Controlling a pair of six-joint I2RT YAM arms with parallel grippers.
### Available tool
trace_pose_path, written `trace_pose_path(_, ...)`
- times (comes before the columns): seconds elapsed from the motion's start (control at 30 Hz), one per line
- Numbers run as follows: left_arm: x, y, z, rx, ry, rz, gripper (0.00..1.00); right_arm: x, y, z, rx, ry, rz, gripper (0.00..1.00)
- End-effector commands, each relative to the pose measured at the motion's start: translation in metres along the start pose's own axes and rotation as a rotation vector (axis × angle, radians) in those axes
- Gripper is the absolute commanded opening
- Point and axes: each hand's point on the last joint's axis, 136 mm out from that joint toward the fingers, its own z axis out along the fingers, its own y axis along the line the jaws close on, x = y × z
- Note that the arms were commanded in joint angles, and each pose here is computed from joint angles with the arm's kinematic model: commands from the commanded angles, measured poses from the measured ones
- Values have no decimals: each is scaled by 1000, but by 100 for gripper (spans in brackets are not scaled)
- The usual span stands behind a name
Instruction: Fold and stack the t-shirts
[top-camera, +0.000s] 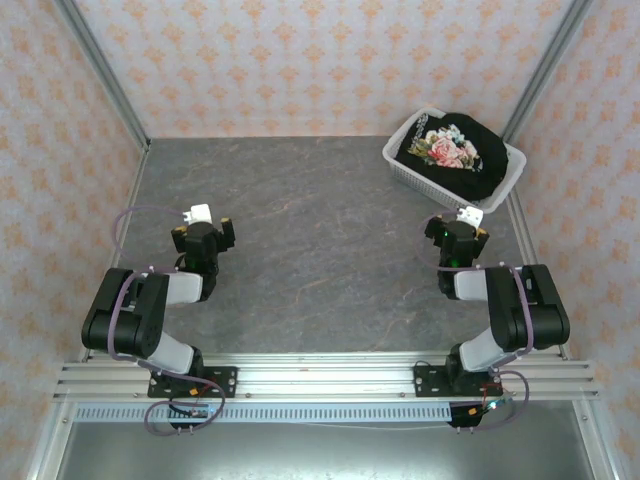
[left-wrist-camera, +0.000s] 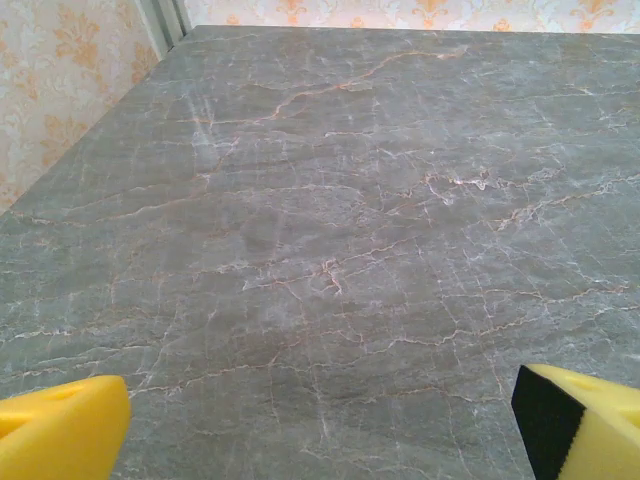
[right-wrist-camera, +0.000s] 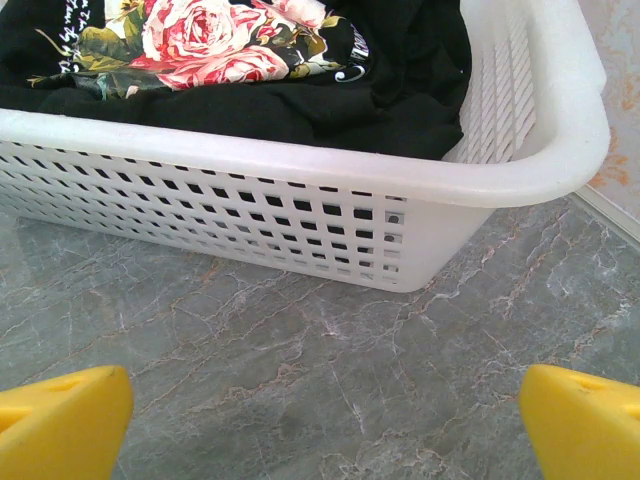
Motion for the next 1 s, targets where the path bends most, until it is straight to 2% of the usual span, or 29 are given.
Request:
trace_pose_path(0.0, -12, 3, -1, -24, -40, -15, 100, -2, 2, 1, -4, -1, -13, 99)
trace_pose_path(0.73, -13, 2, -1, -21, -44, -18, 100, -2, 2, 0, -8, -3, -12, 99)
trace_pose_path(0.87, -40, 7, -23, -59, -75, 1, 100, -41, 7, -23, 24, -41, -60, 99)
trace_pose_path(0.9, -49, 8, -32, -76, -96, 7, 100, -61, 9, -35, 43, -80, -52, 99)
trace_pose_path(0.97, -86, 11, -58, -79, -211, -45, 100, -121, 12, -66, 24, -193, 62, 99)
